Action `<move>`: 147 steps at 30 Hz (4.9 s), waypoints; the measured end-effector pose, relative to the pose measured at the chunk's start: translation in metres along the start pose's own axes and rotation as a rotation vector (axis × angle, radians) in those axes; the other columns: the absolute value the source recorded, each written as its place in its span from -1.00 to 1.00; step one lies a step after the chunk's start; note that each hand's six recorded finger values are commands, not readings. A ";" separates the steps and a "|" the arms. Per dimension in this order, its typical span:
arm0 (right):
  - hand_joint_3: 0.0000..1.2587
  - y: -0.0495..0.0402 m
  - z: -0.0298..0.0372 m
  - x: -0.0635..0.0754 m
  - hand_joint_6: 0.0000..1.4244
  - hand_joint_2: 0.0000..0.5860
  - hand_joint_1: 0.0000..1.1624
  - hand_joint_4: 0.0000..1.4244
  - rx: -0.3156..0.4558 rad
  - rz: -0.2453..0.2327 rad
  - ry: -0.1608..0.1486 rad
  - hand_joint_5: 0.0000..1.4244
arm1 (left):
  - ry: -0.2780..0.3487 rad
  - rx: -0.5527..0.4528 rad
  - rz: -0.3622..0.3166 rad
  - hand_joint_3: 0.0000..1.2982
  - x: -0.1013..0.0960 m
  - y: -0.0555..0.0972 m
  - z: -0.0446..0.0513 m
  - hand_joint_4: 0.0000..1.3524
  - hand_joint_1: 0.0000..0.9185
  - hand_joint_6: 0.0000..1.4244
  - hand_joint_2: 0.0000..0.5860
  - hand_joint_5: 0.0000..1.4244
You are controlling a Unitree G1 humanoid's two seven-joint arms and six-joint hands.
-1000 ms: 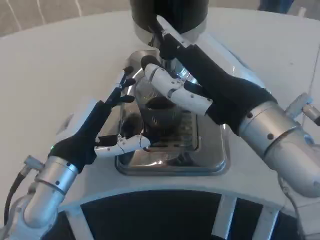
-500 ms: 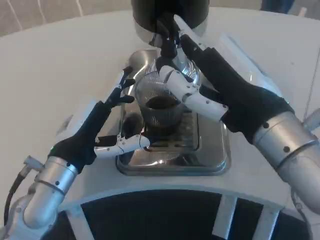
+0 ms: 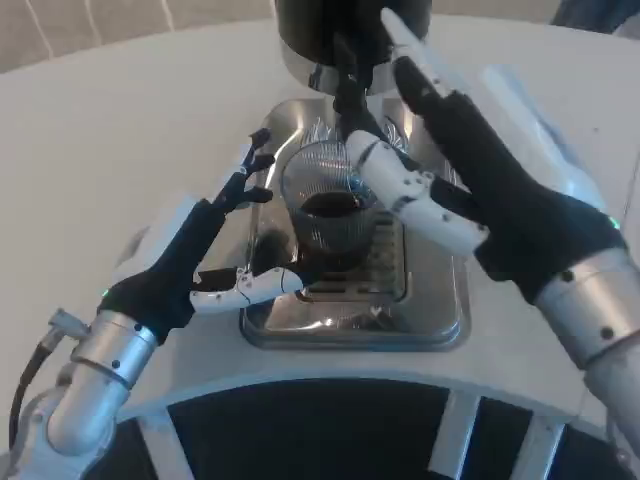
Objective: Grasp the cup under the faucet to collect the drink, then remove the cup.
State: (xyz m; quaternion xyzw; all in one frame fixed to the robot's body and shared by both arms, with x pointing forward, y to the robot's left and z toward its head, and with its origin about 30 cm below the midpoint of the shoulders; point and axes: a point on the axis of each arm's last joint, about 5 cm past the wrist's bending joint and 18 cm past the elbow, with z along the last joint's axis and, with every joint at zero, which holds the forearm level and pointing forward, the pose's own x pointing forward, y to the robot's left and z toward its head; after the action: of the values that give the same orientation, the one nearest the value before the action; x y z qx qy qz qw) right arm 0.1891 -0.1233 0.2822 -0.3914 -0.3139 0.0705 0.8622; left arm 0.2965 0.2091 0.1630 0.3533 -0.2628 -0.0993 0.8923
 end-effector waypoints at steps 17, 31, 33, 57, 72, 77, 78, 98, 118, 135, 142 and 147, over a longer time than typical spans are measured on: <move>-1.00 -0.0179 -0.0010 -0.048 -1.00 0.70 -0.69 -1.00 -0.227 -0.004 0.124 -1.00 | -0.004 -0.006 -0.002 -1.00 -0.002 -0.002 -0.0002 -0.97 -0.15 -0.70 -0.80 -0.64; -1.00 -0.0199 -0.0099 -0.071 -1.00 0.70 -0.67 -1.00 -0.266 0.162 0.282 -1.00 | 0.004 -0.021 -0.008 -1.00 -0.002 -0.006 -0.0007 -0.96 -0.15 -0.69 -0.80 -0.63; -1.00 -0.0183 -0.0105 -0.075 -1.00 0.70 -0.67 -1.00 -0.272 0.181 0.304 -1.00 | 0.011 -0.023 -0.009 -1.00 -0.002 -0.007 -0.0018 -0.96 -0.15 -0.69 -0.80 -0.63; -1.00 0.0032 -0.0144 -0.091 -1.00 0.82 -0.66 -1.00 -0.236 0.339 0.404 -1.00 | 0.025 -0.051 -0.005 -1.00 0.026 -0.011 -0.0006 -0.98 -0.15 -0.63 -0.79 -0.59; -1.00 0.0061 -0.0123 -0.096 -1.00 0.85 -0.65 -1.00 -0.215 0.341 0.420 -1.00 | 0.023 -0.050 -0.026 -1.00 0.033 -0.009 -0.0008 -0.94 -0.14 -0.57 -0.79 -0.52; -1.00 0.0064 -0.0121 -0.096 -1.00 0.85 -0.65 -1.00 -0.212 0.339 0.419 -1.00 | 0.019 -0.044 -0.038 -1.00 0.038 -0.009 0.0007 -0.92 -0.14 -0.57 -0.79 -0.51; -1.00 0.0065 -0.0120 -0.097 -1.00 0.85 -0.65 -1.00 -0.213 0.337 0.421 -1.00 | 0.018 -0.044 -0.041 -1.00 0.039 -0.009 0.0010 -0.92 -0.14 -0.56 -0.79 -0.50; -1.00 0.0055 -0.0126 -0.096 -1.00 0.84 -0.58 -1.00 -0.220 0.335 0.435 -1.00 | -0.003 -0.058 -0.063 -1.00 0.050 -0.014 0.0077 -0.85 -0.14 -0.45 -0.76 -0.43; -1.00 0.0088 -0.0166 -0.094 -1.00 0.80 -0.55 -1.00 -0.207 0.324 0.468 -1.00 | -0.042 -0.024 -0.092 -0.77 0.062 -0.023 0.0184 -0.69 -0.12 -0.12 -0.75 -0.30; -1.00 0.0072 -0.0146 -0.086 -1.00 0.79 -0.39 -1.00 -0.217 0.310 0.481 -1.00 | -0.030 0.013 -0.032 -0.35 0.064 -0.028 0.0197 -0.30 -0.13 0.38 -0.66 0.06; -1.00 0.0075 -0.0144 -0.084 -1.00 0.80 -0.32 -1.00 -0.212 0.304 0.490 -1.00 | -0.024 0.032 0.028 -0.04 0.061 -0.030 0.0177 0.00 -0.02 0.64 -0.64 0.30; -1.00 0.0078 -0.0148 -0.086 -1.00 0.79 -0.30 -1.00 -0.209 0.306 0.500 -1.00 | -0.019 0.031 0.070 0.10 0.060 -0.032 0.0171 0.13 0.02 0.74 -0.64 0.42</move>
State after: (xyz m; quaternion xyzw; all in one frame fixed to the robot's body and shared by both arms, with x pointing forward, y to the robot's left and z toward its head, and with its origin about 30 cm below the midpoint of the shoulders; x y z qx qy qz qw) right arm 0.1311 -0.1588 0.2277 -0.5260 -0.0351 0.0684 0.8470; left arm 0.3384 0.1542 0.1759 0.3568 -0.2849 -0.0672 0.8872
